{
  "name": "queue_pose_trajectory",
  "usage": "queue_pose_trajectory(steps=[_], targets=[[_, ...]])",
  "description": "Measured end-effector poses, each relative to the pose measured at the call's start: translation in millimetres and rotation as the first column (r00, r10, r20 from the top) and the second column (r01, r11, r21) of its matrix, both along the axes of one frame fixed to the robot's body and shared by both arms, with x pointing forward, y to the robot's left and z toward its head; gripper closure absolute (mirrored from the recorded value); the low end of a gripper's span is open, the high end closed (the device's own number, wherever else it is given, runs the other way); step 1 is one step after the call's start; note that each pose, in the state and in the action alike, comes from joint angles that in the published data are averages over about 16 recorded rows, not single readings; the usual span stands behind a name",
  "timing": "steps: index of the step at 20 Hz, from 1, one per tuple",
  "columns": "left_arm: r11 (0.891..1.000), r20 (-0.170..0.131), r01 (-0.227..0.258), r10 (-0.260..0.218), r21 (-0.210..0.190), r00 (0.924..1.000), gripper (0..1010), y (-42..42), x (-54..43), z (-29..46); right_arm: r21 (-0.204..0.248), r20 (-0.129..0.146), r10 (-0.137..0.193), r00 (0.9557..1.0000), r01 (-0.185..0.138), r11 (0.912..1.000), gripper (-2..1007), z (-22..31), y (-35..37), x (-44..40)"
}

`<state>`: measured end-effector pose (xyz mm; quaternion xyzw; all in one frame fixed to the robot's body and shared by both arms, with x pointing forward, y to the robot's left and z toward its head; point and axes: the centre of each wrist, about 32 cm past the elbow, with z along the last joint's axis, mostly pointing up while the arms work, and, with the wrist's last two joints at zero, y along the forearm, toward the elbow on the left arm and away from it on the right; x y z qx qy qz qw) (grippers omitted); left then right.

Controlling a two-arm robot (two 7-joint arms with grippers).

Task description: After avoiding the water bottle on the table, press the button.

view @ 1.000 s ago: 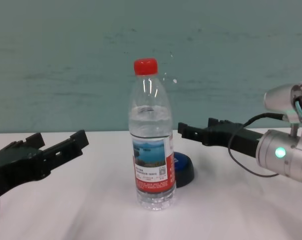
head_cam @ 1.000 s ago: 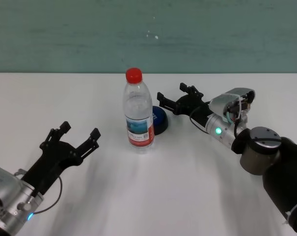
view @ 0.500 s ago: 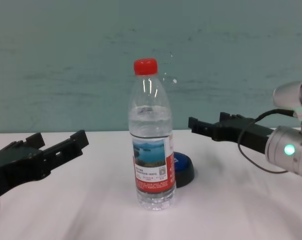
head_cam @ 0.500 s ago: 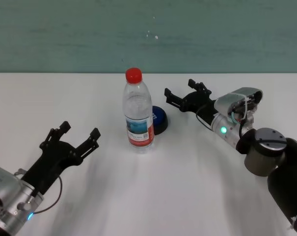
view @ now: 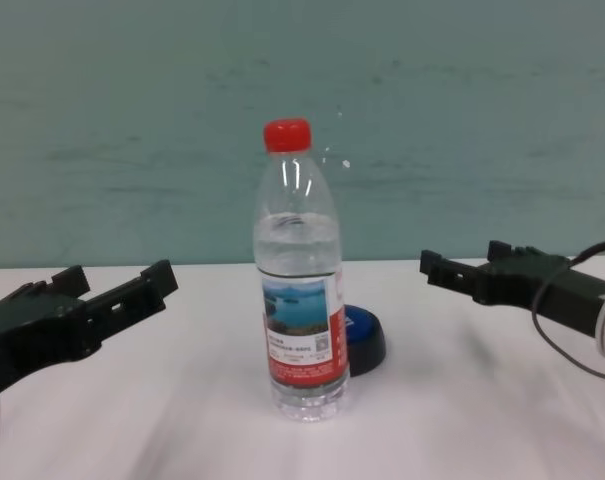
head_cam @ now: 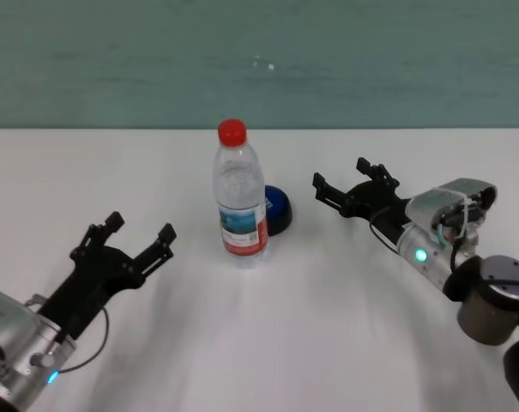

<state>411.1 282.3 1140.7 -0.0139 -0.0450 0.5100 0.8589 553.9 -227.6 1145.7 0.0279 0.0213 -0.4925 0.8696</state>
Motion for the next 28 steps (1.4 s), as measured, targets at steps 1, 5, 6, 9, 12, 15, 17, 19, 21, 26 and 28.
queue_pose_trajectory(steps=[1,5,6,9,12,15,17,19,21,26,28], targets=[[1.0,0.0,0.0,0.0,0.0,1.0,0,0.0,0.0,0.0,0.001,0.0,-0.002,1.0,0.002,1.0,1,0.4,-1.2,-4.0],[1.0,0.0,0.0,0.0,0.0,1.0,0,0.0,0.0,0.0,0.004,0.003,-0.011,0.9999,0.011,0.9999,1,1.2,-4.4,-14.4],[1.0,0.0,0.0,0.0,0.0,1.0,0,0.0,0.0,0.0,0.005,0.004,-0.012,0.9999,0.012,0.9999,1,1.4,-4.7,-16.3],[1.0,0.0,0.0,0.0,0.0,1.0,0,0.0,0.0,0.0,0.008,0.007,-0.014,0.9999,0.013,0.9999,1,1.8,-5.1,-22.1],[1.0,0.0,0.0,0.0,0.0,1.0,0,0.0,0.0,0.0,0.012,0.009,-0.016,0.9998,0.016,0.9998,1,2.1,-5.3,-28.2],[1.0,0.0,0.0,0.0,0.0,1.0,0,0.0,0.0,0.0,0.017,0.01,-0.018,0.9998,0.018,0.9997,1,2.0,-5.0,-33.9],[1.0,0.0,0.0,0.0,0.0,1.0,0,0.0,0.0,0.0,0.021,0.009,-0.02,0.9998,0.02,0.9996,1,1.4,-4.5,-37.8],[1.0,0.0,0.0,0.0,0.0,1.0,0,0.0,0.0,0.0,0.023,0.007,-0.022,0.9997,0.022,0.9995,1,0.7,-3.8,-41.6],[1.0,0.0,0.0,0.0,0.0,1.0,0,0.0,0.0,0.0,0.026,0.005,-0.025,0.9997,0.025,0.9994,1,-0.2,-2.7,-45.2],[1.0,0.0,0.0,0.0,0.0,1.0,0,0.0,0.0,0.0,0.03,0.003,-0.033,0.9995,0.032,0.999,1,-2.2,-0.2,-51.8],[1.0,0.0,0.0,0.0,0.0,1.0,0,0.0,0.0,0.0,0.03,0.003,-0.035,0.9994,0.035,0.9989,1,-2.8,0.7,-53.3]])
